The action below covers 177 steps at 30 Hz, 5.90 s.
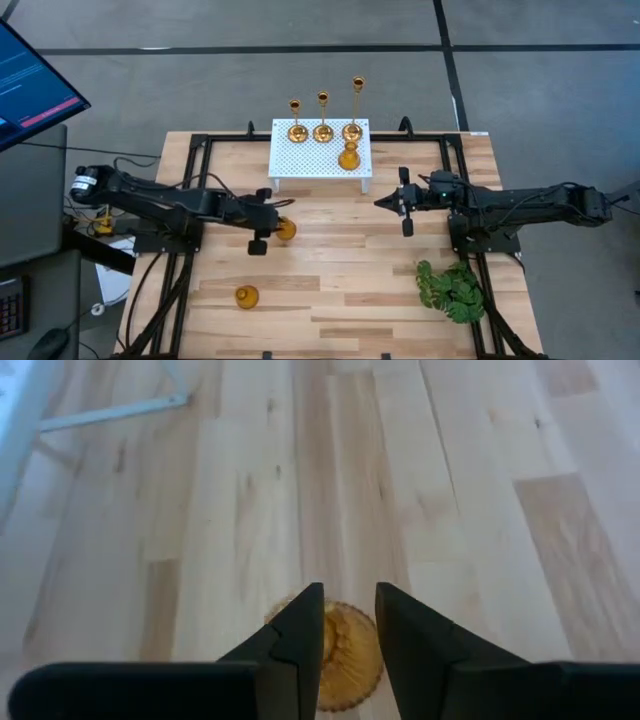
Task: Pick & Place candle stick holders
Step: Put the top orange candle holder on the shelf
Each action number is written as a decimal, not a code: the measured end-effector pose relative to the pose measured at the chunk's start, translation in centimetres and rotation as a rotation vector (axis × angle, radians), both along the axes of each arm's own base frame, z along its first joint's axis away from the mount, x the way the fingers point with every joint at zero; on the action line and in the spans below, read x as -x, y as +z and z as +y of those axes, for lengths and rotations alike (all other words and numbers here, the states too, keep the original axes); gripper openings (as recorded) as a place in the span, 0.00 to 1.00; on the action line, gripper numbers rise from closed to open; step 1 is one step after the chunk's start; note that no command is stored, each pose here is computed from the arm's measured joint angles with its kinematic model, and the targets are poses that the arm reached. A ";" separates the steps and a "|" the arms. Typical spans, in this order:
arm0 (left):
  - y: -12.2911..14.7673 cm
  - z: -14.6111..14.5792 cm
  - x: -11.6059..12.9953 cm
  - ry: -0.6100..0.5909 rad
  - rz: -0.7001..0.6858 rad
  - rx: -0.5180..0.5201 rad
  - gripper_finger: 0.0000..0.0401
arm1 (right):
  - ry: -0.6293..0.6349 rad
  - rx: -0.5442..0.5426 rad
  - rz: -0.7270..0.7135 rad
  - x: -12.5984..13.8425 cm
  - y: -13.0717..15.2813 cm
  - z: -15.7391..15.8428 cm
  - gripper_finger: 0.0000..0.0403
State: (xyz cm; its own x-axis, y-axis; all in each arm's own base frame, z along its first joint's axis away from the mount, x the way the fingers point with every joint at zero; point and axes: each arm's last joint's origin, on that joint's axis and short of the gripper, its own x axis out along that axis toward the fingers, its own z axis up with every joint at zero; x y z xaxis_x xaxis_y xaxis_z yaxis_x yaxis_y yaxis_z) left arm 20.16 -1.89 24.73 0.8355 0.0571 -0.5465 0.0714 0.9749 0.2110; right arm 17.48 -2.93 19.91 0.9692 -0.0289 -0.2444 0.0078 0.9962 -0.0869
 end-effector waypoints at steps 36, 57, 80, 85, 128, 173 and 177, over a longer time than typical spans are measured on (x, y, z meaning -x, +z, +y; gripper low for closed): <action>-2.2 -0.2 -1.5 0.090 0.097 -0.129 0.35 | -0.007 -0.027 0.011 0.0 -0.1 0.0 0.00; -3.4 -0.3 -2.5 0.170 0.125 -0.097 0.14 | -0.007 -0.028 0.016 0.0 -0.2 0.0 0.00; 1.1 -1.8 -2.3 0.103 0.021 -0.165 0.03 | -0.007 -0.032 0.036 0.1 -0.4 0.0 0.00; 4.0 -1.9 -2.6 0.067 -0.022 -0.267 0.03 | -0.006 -0.032 0.037 0.1 -0.4 0.0 0.00; 13.1 11.9 -9.0 0.192 -0.064 -0.507 0.03 | -0.005 -0.033 0.059 0.2 -0.6 0.0 0.00; 11.5 12.2 -9.8 0.218 -0.001 -0.388 0.07 | -0.003 -0.027 0.059 0.2 -0.6 0.0 0.00; 11.5 12.2 -9.8 0.217 -0.010 -0.384 0.12 | -0.003 -0.027 0.059 0.2 -0.6 0.0 0.00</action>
State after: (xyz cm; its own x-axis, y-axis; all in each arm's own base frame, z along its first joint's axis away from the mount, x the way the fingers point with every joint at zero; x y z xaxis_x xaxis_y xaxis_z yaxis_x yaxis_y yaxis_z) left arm 29.97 10.27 36.20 0.7869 0.4289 -0.4437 -0.1298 0.8179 0.5605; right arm 17.32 -2.88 19.35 0.9530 -0.0246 -0.3020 0.0065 0.9981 -0.0607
